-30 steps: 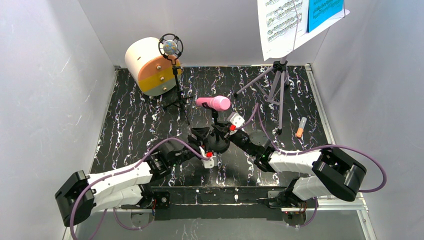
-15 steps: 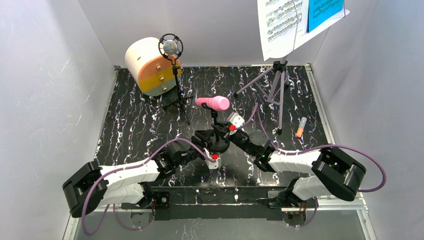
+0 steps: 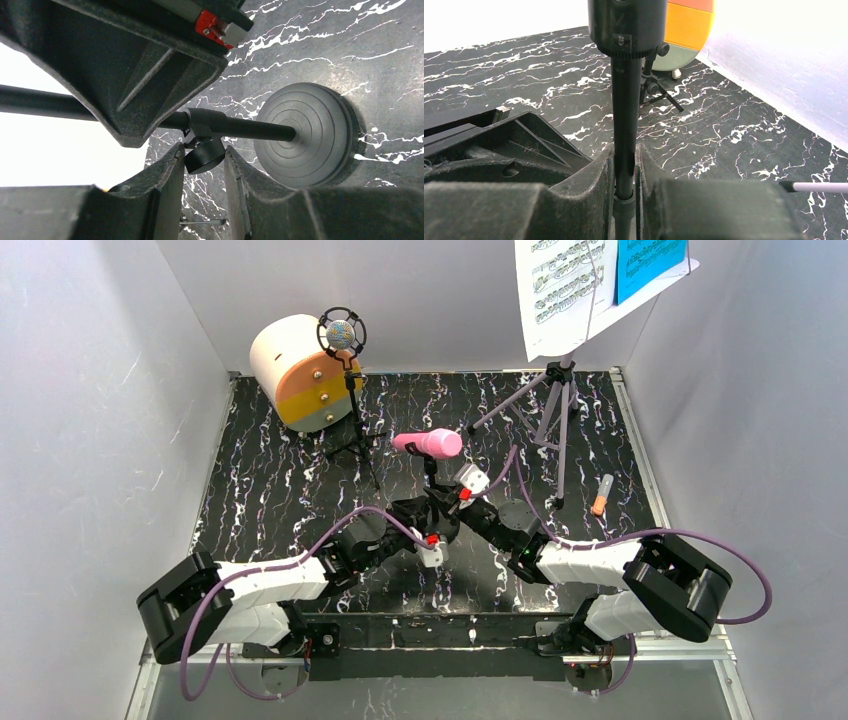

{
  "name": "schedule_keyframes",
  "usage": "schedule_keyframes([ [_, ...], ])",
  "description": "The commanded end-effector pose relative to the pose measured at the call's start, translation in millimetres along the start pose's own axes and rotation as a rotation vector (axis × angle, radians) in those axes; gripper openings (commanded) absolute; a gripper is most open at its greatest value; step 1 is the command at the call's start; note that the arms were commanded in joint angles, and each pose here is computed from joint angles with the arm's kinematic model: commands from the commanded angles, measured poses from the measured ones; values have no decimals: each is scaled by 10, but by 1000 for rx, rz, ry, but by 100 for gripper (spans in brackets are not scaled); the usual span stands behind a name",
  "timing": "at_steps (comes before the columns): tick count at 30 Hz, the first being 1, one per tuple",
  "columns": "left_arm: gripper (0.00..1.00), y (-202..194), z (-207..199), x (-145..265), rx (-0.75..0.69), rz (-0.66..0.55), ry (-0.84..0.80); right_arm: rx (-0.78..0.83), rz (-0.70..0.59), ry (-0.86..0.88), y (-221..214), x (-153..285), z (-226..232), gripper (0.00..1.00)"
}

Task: Pack up the instrument practice props
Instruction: Unscrew the knob on the microphone stand.

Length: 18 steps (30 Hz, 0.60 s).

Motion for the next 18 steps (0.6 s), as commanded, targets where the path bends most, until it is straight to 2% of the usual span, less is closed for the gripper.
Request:
schedule_keyframes([
  [1,12,-14,-81,1,119,26,-19,3,266,111,-512,188,155,1],
  [4,6,-4,-68,25,215,40,9,4,267,112,-514,192,158,1],
  [9,0,38,-89,49,508,79,60,3,269,111,-522,192,156,1],
  [18,0,191,-188,8,1101,46,163,0,270,117,-522,189,165,1],
])
Point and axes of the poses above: each gripper's point midway between its finger pads, its own x axis back along the fingers, its own z axis along the line the jaws close on, y = z × x, the point moved 9 cm from there along x, back along the fingers, and after that the axes turned 3 degrees about -x, right-handed, at the moved point
